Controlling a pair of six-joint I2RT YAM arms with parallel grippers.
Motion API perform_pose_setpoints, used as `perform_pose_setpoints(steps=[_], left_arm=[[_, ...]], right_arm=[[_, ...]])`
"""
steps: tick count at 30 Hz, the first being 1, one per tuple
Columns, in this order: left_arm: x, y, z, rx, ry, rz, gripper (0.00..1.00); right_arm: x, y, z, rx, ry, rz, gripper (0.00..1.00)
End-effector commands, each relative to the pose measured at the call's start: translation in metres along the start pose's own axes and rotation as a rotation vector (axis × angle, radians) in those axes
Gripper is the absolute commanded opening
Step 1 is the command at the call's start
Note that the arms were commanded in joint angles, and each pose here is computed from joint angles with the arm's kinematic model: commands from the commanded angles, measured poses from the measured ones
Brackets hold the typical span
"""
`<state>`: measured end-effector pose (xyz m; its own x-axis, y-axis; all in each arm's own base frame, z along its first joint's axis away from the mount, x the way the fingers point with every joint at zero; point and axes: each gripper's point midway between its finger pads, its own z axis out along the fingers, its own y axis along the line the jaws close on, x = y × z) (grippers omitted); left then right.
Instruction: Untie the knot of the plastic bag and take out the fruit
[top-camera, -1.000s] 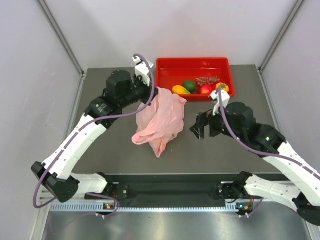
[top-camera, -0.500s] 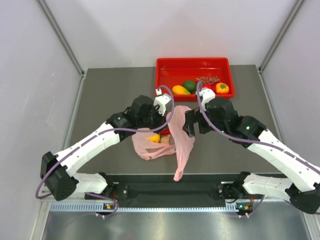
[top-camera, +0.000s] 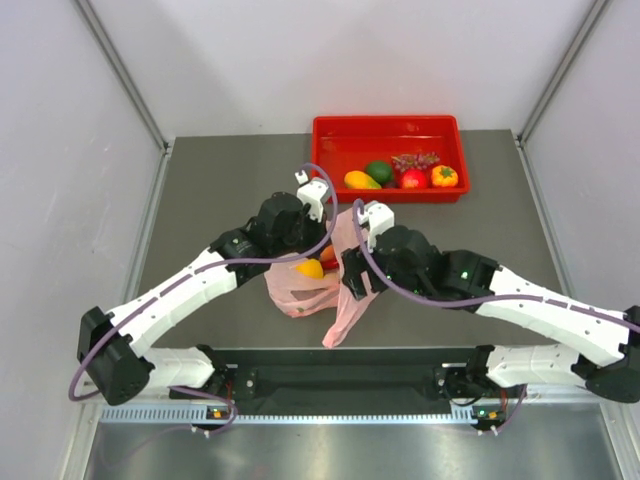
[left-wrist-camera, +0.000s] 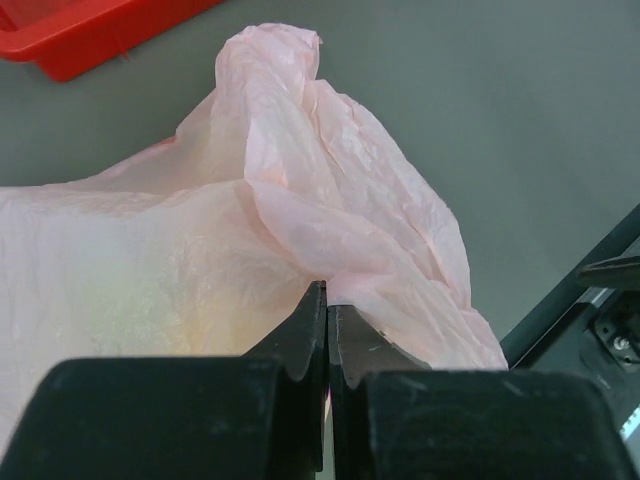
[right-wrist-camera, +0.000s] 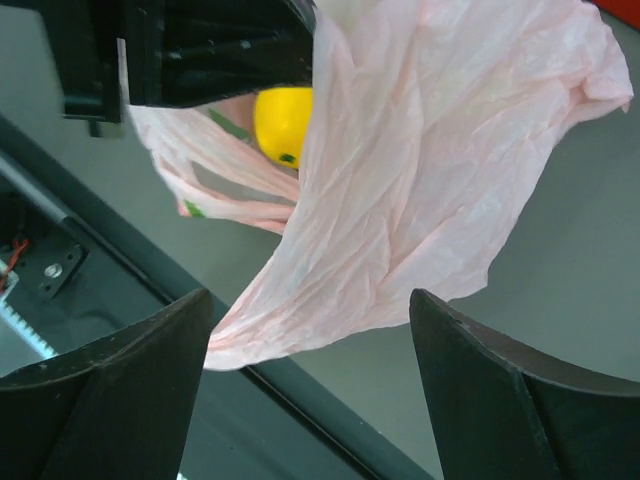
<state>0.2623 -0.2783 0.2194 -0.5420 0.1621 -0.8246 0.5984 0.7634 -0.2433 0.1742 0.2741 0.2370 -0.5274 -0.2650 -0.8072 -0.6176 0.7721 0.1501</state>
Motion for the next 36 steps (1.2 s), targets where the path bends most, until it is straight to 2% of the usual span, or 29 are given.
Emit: perform_pose_setpoints(steps=[1, 3, 8, 10, 11, 14, 15, 18, 26, 31, 36], left_arm=[[-0.029, -0.012, -0.005, 0.037, -0.108, -0.045, 0.0], [-0.028, -0.014, -0.004, 0.048, -0.108, -0.059, 0.0], [-0.027, -0.016, -0.005, 0.058, -0.112, -0.076, 0.0], [-0.027, -0.014, -0.009, 0.05, -0.119, -0.076, 0.0], [-0.025, -0.012, -0.009, 0.041, -0.114, -0.077, 0.0], [-0.023, -0.012, -0.015, 0.046, -0.12, -0.072, 0.0], [-0.023, -0.014, -0.017, 0.054, -0.122, -0.07, 0.0], [-0.015, -0.019, -0.018, 0.087, -0.097, -0.077, 0.0], [0.008, -0.028, -0.017, 0.151, -0.054, -0.144, 0.0], [0.001, -0.03, -0.019, 0.152, -0.086, -0.182, 0.0], [-0.017, -0.033, -0.017, 0.157, -0.139, -0.22, 0.0]], right_arm=[[0.0, -0.01, 0.012, 0.154, -0.037, 0.026, 0.8], [0.002, -0.012, 0.018, 0.208, -0.041, 0.047, 0.87], [0.008, -0.026, 0.033, 0.335, -0.057, 0.092, 0.87], [0.014, -0.042, 0.037, 0.442, -0.063, 0.107, 0.76], [0.021, -0.052, 0.035, 0.487, -0.045, 0.102, 0.64], [0.035, -0.071, 0.038, 0.53, -0.016, 0.122, 0.43], [0.043, -0.077, 0.037, 0.544, -0.002, 0.115, 0.25], [0.044, -0.098, 0.029, 0.583, 0.001, 0.103, 0.01], [0.026, -0.169, 0.003, 0.717, 0.008, 0.034, 0.01], [0.018, -0.201, -0.008, 0.766, 0.021, 0.013, 0.08], [0.002, -0.231, -0.022, 0.805, 0.0, 0.008, 0.22]])
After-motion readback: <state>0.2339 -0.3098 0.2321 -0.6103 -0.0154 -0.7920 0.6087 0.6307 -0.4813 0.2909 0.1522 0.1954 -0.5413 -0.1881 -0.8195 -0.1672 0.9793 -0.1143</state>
